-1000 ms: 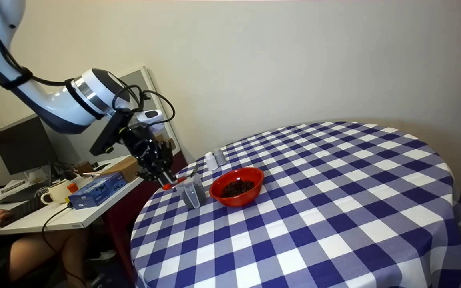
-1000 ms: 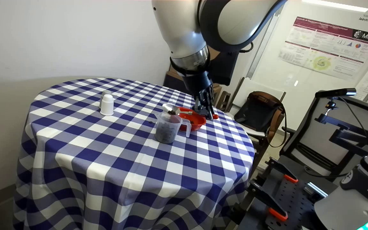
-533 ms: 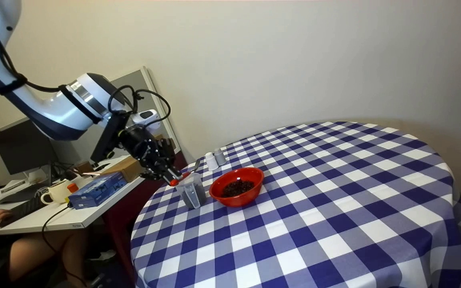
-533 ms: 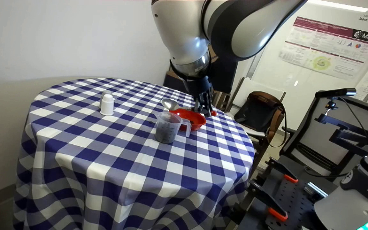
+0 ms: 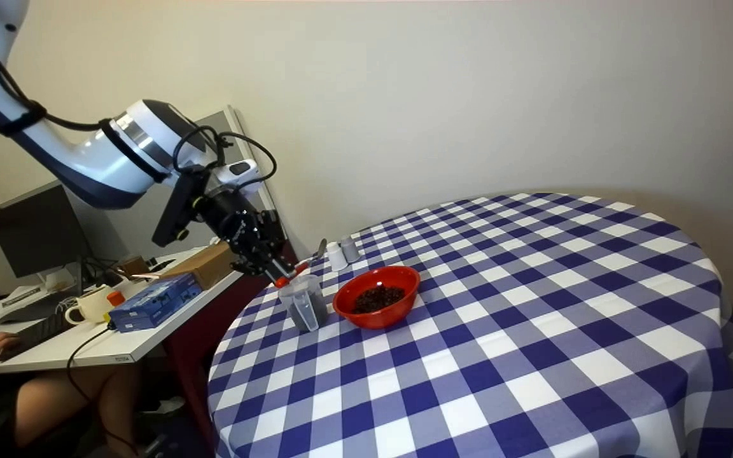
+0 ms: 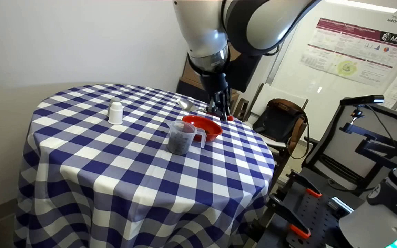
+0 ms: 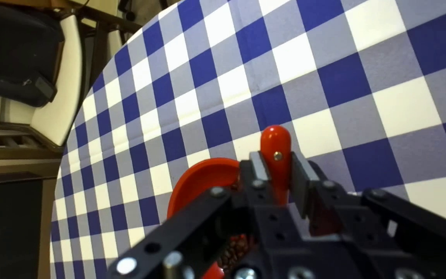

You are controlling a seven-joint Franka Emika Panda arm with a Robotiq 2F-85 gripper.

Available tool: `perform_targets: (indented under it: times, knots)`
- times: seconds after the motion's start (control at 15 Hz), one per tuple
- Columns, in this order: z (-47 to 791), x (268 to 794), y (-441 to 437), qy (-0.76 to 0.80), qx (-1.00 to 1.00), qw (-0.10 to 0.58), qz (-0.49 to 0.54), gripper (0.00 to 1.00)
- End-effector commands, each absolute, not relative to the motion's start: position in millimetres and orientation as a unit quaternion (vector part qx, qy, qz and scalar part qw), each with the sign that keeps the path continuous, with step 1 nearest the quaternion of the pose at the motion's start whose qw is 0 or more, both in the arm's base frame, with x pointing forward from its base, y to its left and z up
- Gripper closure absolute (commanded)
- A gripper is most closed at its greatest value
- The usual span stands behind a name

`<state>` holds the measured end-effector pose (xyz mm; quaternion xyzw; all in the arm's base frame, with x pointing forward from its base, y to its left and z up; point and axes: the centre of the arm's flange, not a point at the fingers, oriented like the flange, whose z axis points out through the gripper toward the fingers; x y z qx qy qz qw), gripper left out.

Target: Place some of the contents in the red bowl into the clear jug using the spoon

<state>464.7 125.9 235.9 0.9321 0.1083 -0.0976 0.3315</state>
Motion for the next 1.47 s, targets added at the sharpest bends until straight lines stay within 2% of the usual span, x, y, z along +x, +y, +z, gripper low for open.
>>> perform_targets:
  times: [0.0, 0.47, 1.4]
  knots:
    - [267, 496, 73, 0.033, 0.957, 0.269, -0.102, 0.95]
    - [249, 535, -23, -0.067, 0.968, 0.187, -0.151, 0.95]
    - [172, 547, -26, -0.059, 0.959, 0.09, -0.261, 0.95]
